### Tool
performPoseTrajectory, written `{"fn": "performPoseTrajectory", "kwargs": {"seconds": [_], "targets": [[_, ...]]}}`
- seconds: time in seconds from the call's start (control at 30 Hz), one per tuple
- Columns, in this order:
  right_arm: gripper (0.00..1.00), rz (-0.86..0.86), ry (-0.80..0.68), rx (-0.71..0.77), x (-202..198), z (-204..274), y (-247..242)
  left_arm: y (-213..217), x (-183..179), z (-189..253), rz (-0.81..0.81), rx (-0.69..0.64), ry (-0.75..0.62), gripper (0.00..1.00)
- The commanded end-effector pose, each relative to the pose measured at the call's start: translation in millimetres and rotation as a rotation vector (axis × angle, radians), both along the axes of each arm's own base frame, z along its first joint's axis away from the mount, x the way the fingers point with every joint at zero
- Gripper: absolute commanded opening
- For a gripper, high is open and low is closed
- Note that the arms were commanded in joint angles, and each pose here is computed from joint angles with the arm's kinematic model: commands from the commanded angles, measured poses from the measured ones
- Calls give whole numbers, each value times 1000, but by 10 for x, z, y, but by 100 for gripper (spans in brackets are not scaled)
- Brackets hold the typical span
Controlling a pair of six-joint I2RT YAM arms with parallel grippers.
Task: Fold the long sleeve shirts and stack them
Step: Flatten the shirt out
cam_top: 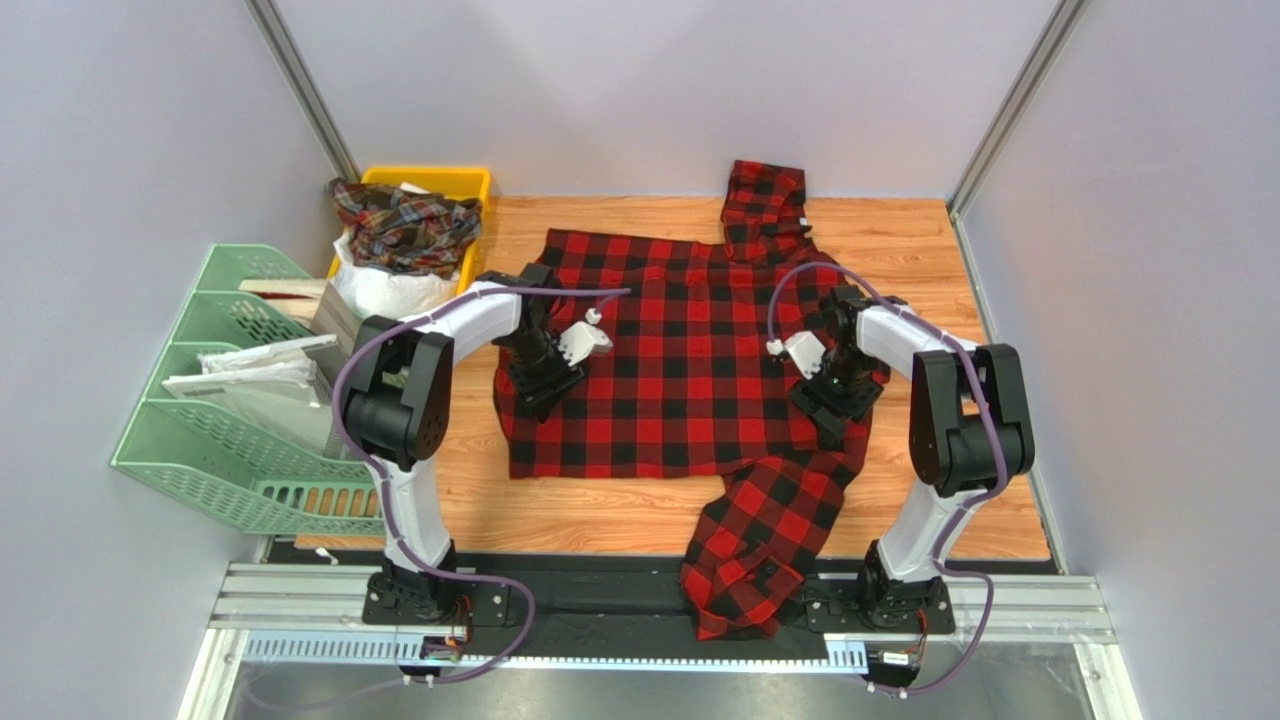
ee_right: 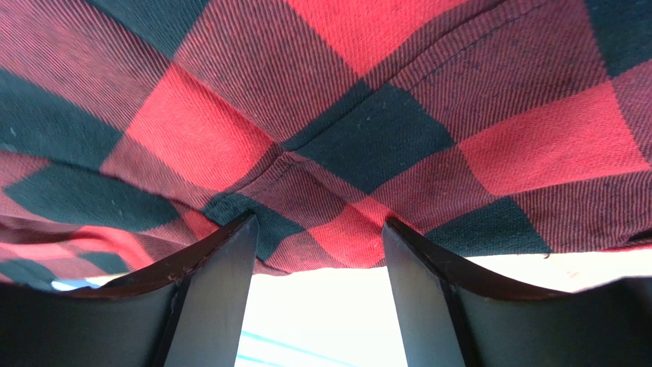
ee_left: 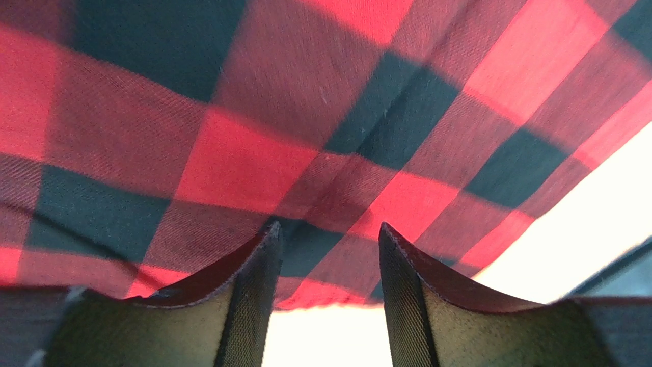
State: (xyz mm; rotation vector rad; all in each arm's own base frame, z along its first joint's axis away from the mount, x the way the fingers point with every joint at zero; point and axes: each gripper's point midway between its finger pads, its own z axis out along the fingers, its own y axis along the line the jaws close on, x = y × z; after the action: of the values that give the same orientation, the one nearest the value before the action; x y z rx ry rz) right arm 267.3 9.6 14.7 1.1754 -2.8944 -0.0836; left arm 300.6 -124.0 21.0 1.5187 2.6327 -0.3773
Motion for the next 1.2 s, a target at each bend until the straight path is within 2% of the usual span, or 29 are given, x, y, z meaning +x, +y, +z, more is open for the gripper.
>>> {"fn": "performPoseTrajectory", "kwargs": {"seconds": [0.0, 0.1, 0.17, 0.2, 0.27, 0.4, 0.47, 0.6, 0.73, 0.97, 1.07, 1.17], "targets": [[67, 95, 161, -33, -530, -59, -83, 145, -347, -78, -64, 106, 67, 55], [68, 149, 221, 26, -733, 121, 22, 176, -633, -77, -138, 148, 109, 53], [68, 149, 259, 114, -838, 325, 162, 158, -724, 11, -152, 128, 122, 52], [68, 130, 207, 141, -686, 440, 206, 138, -738, 65, -143, 109, 127, 52], [70, 98, 149, 208, -516, 584, 306, 56, -547, 280, -105, 42, 69, 54], [70, -3, 25, 202, 69, 596, 341, -134, 22, 534, -39, -22, -55, 57], [69, -51, -36, 185, 368, 553, 352, -161, 135, 495, -28, -9, -47, 58], [66, -98, 2, 133, 561, 323, 304, -101, 309, 272, 15, 34, -10, 58], [64, -99, 72, 56, 453, 60, 176, -13, 204, 12, 14, 78, 51, 56], [62, -13, 203, 13, -184, -31, 59, 114, -190, 52, -17, 108, 138, 52], [62, 32, 273, 56, -460, 69, 107, 153, -453, 114, -61, 105, 184, 51], [62, 48, 282, 169, -535, 361, 275, 102, -571, 260, -61, 40, 198, 50]]}}
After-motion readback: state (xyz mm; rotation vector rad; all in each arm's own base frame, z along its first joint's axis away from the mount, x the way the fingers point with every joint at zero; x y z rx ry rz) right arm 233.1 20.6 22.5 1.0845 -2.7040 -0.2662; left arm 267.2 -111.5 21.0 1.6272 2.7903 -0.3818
